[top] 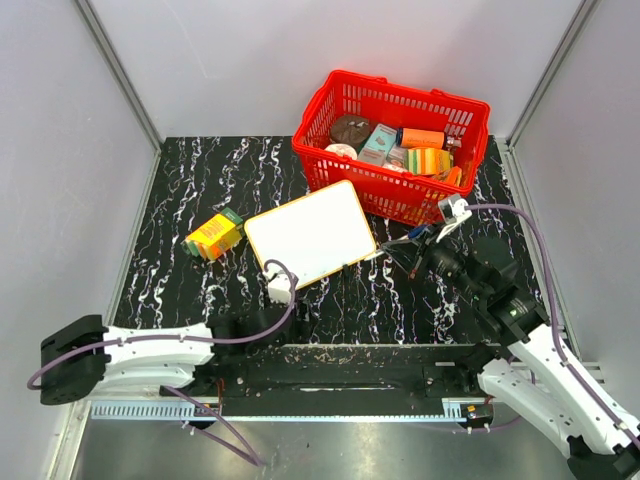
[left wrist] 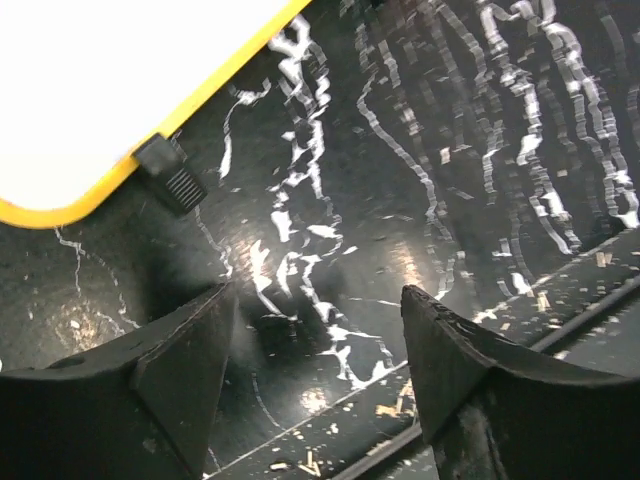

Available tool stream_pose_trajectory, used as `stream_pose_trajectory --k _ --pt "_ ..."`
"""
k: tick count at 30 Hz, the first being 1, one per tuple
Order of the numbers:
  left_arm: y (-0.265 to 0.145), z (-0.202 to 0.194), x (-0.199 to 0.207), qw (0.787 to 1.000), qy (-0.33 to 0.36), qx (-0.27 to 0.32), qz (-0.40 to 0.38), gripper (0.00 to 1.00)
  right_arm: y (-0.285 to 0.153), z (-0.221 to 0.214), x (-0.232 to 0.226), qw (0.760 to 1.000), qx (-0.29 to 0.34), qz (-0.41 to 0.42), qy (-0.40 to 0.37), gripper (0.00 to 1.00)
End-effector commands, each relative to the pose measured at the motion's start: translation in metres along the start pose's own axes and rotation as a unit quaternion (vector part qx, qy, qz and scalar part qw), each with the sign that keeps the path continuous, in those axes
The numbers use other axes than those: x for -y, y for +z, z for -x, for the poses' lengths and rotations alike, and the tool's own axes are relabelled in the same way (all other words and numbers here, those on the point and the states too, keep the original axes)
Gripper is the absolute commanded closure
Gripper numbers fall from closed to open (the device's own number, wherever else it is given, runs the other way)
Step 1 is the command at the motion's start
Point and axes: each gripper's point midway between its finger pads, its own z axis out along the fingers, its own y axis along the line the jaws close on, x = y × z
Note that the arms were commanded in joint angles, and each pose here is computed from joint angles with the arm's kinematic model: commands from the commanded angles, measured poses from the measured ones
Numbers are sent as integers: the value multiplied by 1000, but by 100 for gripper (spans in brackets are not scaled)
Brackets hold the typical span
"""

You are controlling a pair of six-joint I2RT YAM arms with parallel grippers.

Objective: Write a sentence on the whiteboard
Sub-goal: Adjust the whiteboard stand at the center of the board.

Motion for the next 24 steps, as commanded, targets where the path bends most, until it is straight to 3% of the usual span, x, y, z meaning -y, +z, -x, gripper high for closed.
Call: stream_pose_trajectory --k 1,3,6,13,17,24 --pt "-20 35 22 999 29 29 -23 26 6 11 -8 999 20 21 -14 100" --pt "-31 56 28 997 21 59 -35 13 8 11 -7 999 20 21 -15 100" --pt "-46 88 33 994 17 93 -57 2 13 9 -8 999 17 29 -19 100" --pt "-59 165 26 985 -10 129 -111 1 29 4 -1 1000 -2 22 -14 100" --pt "-54 201 6 988 -10 125 -91 1 37 -1 4 1000 -21 10 -8 100" --pt "-84 247 -35 980 -35 188 -47 1 37 1 13 999 -25 -19 -9 100"
